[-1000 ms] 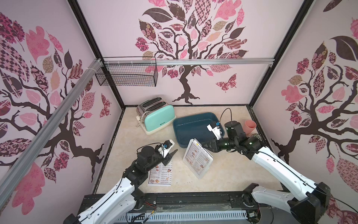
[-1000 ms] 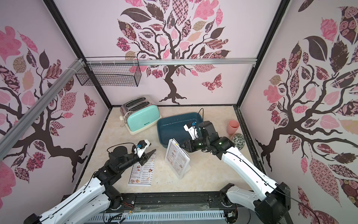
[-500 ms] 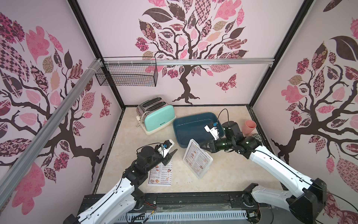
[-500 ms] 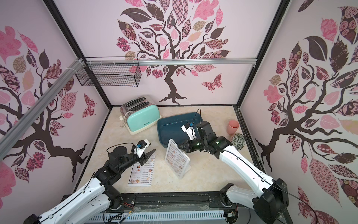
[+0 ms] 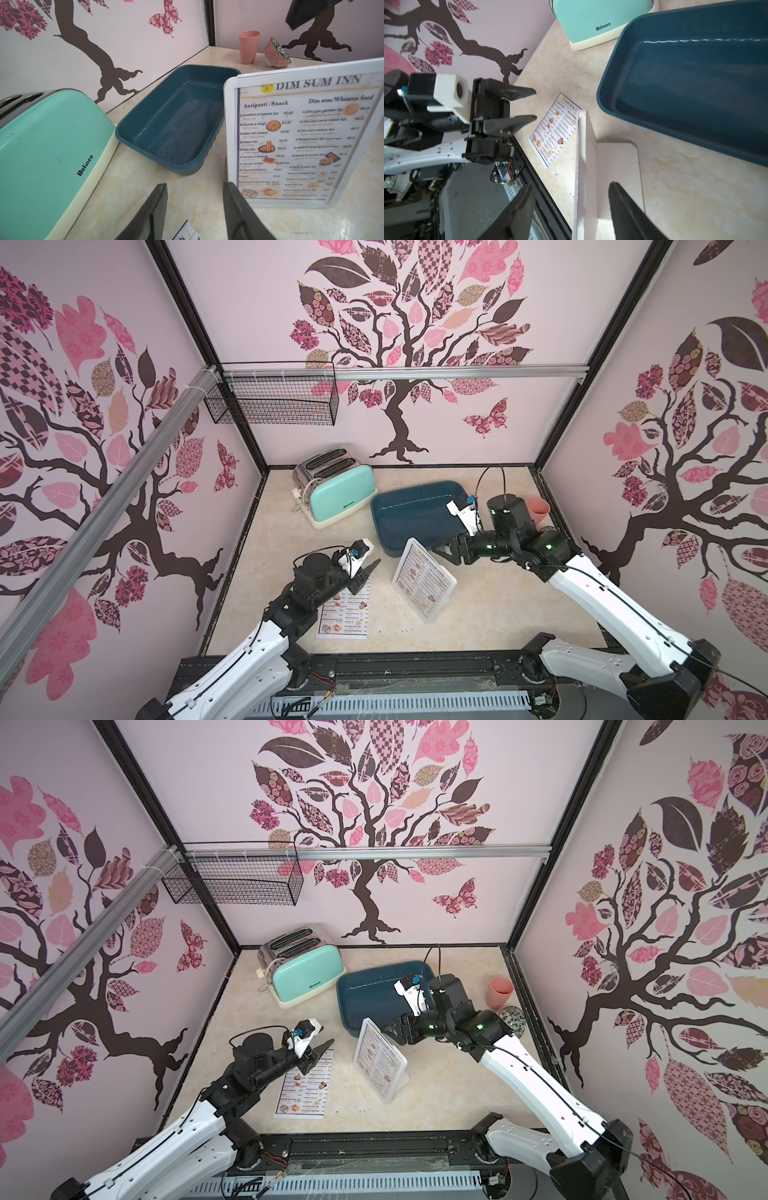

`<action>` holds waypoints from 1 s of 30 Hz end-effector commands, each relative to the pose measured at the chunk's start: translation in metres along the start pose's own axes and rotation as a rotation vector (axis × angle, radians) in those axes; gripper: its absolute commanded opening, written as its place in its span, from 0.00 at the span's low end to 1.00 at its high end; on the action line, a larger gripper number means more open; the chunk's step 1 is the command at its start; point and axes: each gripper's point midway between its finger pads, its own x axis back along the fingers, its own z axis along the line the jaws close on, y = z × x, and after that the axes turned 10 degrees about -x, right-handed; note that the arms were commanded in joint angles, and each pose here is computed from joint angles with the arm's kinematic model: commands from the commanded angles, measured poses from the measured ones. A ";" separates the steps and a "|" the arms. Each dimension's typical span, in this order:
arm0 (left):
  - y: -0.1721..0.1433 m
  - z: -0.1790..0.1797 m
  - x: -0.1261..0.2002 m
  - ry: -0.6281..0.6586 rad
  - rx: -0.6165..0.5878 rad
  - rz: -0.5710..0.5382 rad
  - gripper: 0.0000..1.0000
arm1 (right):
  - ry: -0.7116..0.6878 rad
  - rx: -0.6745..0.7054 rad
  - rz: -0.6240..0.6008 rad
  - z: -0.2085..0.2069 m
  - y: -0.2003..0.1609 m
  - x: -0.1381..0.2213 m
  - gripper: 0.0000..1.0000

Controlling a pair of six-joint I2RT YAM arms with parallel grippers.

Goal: Replace the menus in the menu holders
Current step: Insert the menu into the menu holder, then adjust the menu holder at the center of the board.

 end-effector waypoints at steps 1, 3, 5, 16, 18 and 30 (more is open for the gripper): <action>0.004 -0.001 -0.002 -0.004 0.001 -0.021 0.49 | -0.066 0.032 0.167 -0.022 -0.053 0.001 0.67; 0.003 -0.001 -0.004 -0.006 0.004 -0.025 0.49 | -0.026 0.041 0.188 -0.015 -0.058 0.001 0.67; 0.004 -0.001 -0.005 -0.006 0.007 -0.027 0.49 | -0.010 0.055 0.189 -0.013 -0.059 -0.001 0.66; 0.005 0.001 -0.003 0.002 -0.009 -0.026 0.49 | -0.023 0.077 0.258 -0.016 -0.067 -0.030 0.43; 0.007 0.002 -0.003 0.005 -0.011 -0.029 0.49 | -0.033 0.081 0.257 -0.017 -0.066 -0.031 0.34; -0.006 0.026 0.012 0.135 0.075 -0.019 0.49 | 0.115 0.474 0.359 0.012 -0.071 -0.004 0.08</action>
